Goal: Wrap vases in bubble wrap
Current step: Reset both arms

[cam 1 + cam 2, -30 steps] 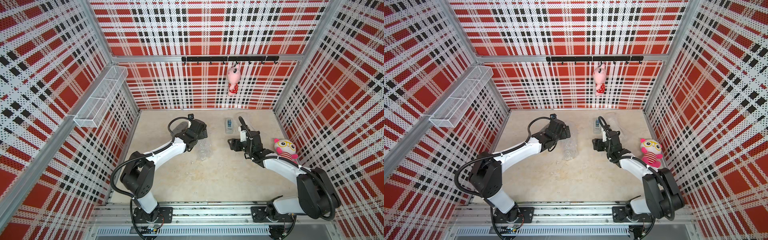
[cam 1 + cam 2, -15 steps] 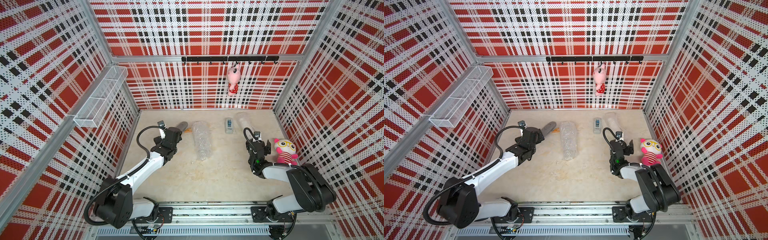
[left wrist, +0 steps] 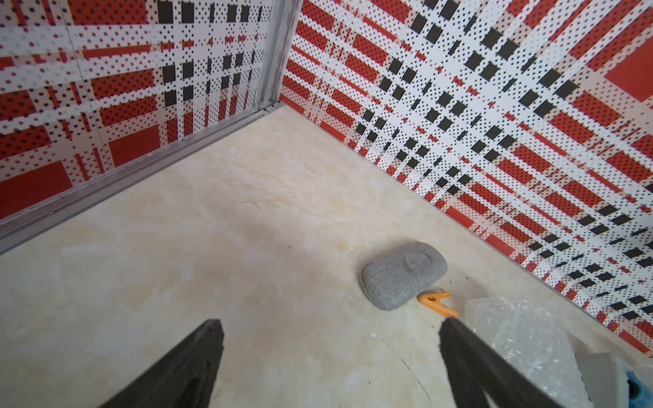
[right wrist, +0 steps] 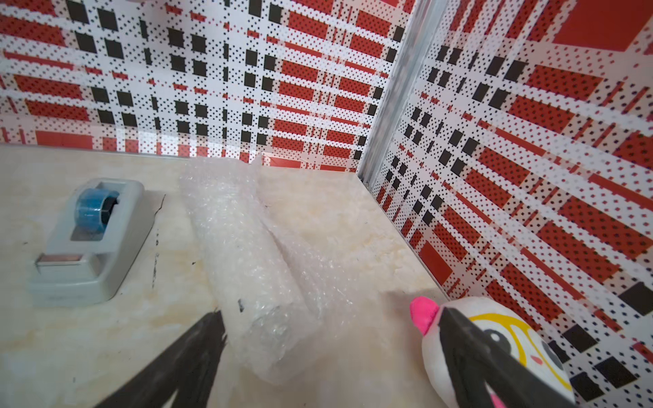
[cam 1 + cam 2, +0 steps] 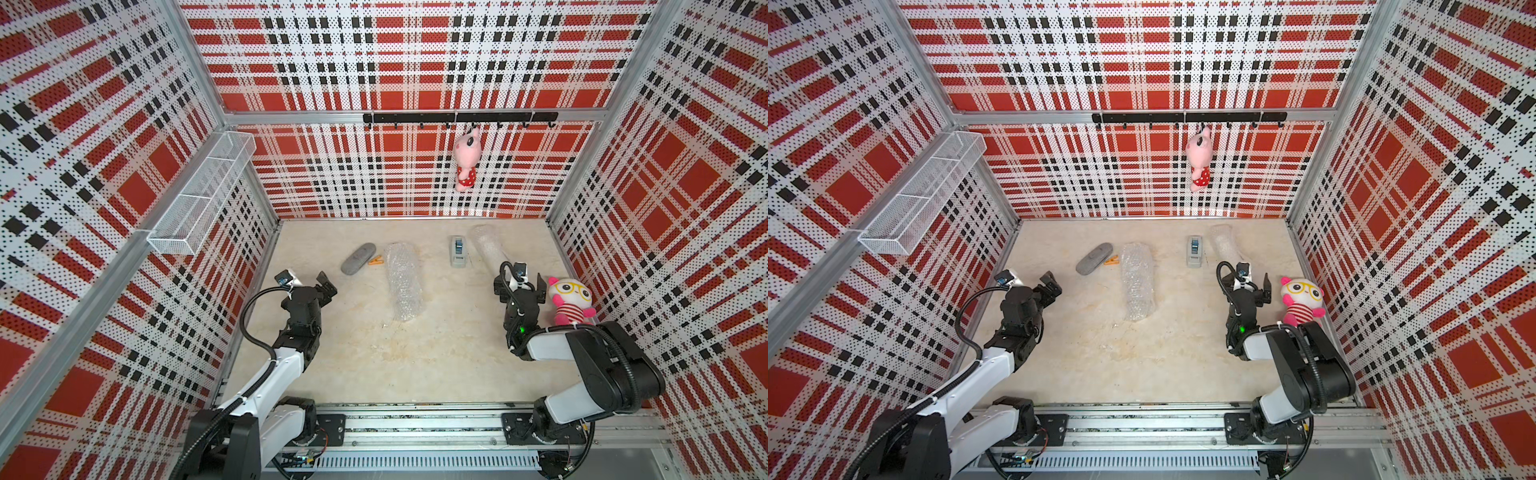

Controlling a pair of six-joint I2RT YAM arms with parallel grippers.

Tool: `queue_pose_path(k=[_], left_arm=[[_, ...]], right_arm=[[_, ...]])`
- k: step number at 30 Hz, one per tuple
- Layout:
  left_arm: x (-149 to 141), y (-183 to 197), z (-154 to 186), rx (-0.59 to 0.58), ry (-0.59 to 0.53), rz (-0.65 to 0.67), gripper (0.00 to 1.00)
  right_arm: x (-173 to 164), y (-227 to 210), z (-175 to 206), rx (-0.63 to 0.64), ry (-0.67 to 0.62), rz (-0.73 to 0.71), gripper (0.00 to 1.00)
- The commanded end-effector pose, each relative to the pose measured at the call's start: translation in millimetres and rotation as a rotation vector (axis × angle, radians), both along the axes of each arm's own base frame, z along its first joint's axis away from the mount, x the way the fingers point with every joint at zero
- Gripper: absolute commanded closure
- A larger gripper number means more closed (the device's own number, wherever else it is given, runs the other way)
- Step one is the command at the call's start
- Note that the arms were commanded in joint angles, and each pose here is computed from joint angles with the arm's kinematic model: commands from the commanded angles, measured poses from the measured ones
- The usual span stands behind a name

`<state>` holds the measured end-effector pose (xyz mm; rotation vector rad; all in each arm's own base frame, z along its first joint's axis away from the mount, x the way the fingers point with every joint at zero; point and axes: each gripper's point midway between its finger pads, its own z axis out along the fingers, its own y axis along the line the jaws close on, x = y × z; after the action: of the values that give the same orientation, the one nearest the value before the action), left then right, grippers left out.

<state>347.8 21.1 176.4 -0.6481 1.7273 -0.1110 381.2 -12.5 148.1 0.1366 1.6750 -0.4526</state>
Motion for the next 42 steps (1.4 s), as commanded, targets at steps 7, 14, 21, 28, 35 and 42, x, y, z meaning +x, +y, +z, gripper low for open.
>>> queue_pose_path(k=[7, 14, 21, 28, 35, 42], left_arm=[[-3, 33, 36, 0.294, -0.079, 0.174, 0.02], [-6, 21, 24, 0.459, -0.174, 0.056, 0.02], [-23, 33, 2, 0.395, -0.318, 0.074, 0.02], [0, 32, -7, 0.400, -0.271, 0.040, 0.02], [18, 19, -16, 0.439, -0.202, -0.018, 0.02], [18, 18, -15, 0.440, -0.204, -0.018, 0.02]], right_arm=[[-3, -23, -13, 0.210, -0.086, 0.084, 0.00], [3, -10, -15, 0.183, -0.050, 0.131, 0.00], [3, -10, -15, 0.183, -0.048, 0.130, 0.00], [3, -10, -14, 0.182, -0.050, 0.130, 0.00], [3, -10, -16, 0.182, -0.047, 0.129, 0.00], [3, -10, -15, 0.181, -0.048, 0.129, 0.00]])
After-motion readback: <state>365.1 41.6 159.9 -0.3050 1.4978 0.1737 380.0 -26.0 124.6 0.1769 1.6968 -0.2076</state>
